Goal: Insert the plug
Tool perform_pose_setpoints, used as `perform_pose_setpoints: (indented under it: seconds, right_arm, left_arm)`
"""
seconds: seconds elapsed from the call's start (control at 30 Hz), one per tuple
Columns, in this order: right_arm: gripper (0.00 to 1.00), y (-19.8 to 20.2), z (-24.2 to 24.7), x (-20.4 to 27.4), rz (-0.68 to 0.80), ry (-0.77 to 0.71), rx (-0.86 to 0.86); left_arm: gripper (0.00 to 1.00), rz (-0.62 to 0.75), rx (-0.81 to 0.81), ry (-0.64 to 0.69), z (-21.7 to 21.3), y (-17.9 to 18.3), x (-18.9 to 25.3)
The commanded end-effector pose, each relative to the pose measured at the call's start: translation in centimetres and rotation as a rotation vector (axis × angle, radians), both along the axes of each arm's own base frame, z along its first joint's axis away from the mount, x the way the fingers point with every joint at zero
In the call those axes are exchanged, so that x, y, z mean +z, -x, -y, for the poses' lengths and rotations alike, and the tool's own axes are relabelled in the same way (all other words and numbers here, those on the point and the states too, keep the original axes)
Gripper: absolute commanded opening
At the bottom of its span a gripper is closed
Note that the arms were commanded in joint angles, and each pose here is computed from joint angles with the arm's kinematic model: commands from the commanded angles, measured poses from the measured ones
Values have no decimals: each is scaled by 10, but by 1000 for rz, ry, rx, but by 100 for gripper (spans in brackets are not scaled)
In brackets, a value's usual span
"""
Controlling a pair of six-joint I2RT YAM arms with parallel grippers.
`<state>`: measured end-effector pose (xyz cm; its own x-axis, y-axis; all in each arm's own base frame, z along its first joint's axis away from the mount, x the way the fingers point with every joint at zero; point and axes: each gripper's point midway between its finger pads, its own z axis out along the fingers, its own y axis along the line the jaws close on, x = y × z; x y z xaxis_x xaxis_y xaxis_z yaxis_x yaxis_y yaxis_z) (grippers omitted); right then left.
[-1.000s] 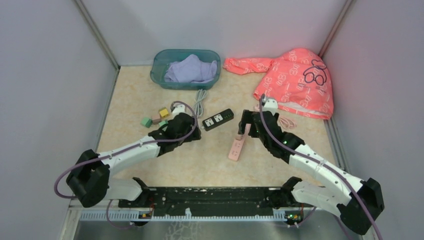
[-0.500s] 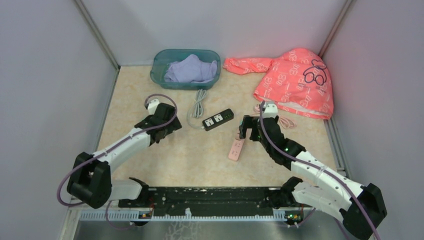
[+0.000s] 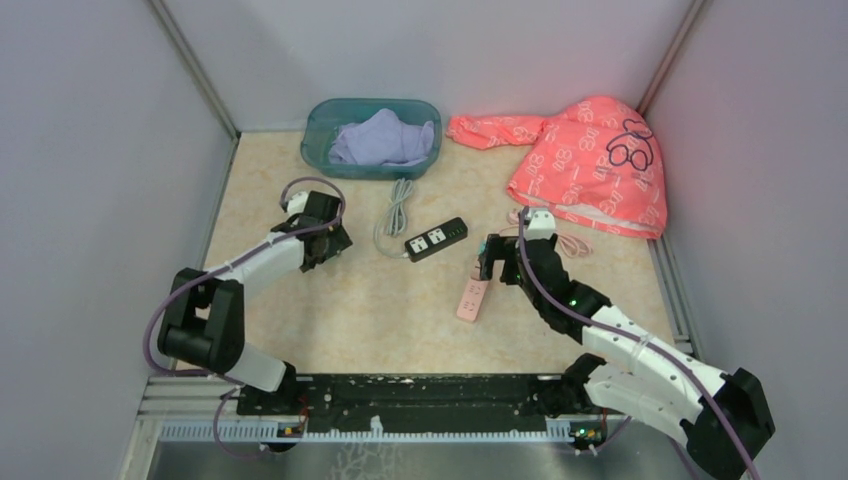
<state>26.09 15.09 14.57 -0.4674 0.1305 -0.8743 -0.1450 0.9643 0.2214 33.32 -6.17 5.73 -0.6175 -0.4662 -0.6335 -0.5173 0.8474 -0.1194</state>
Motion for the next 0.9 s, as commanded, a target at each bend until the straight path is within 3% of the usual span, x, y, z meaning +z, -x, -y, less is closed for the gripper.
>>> perform_pose_setpoints:
  seconds: [0.0, 0.63, 0.87]
  right_arm:
    - [99, -7, -2, 16, 58, -27, 0]
    - [99, -5, -3, 8, 39, -17, 15]
    - [99, -5, -5, 11, 43, -19, 26]
  left_arm:
    - [86, 7, -3, 25, 0, -16, 0]
    - [62, -68, -71, -8, -9, -25, -26]
    - [49, -84, -134, 41, 3, -20, -24]
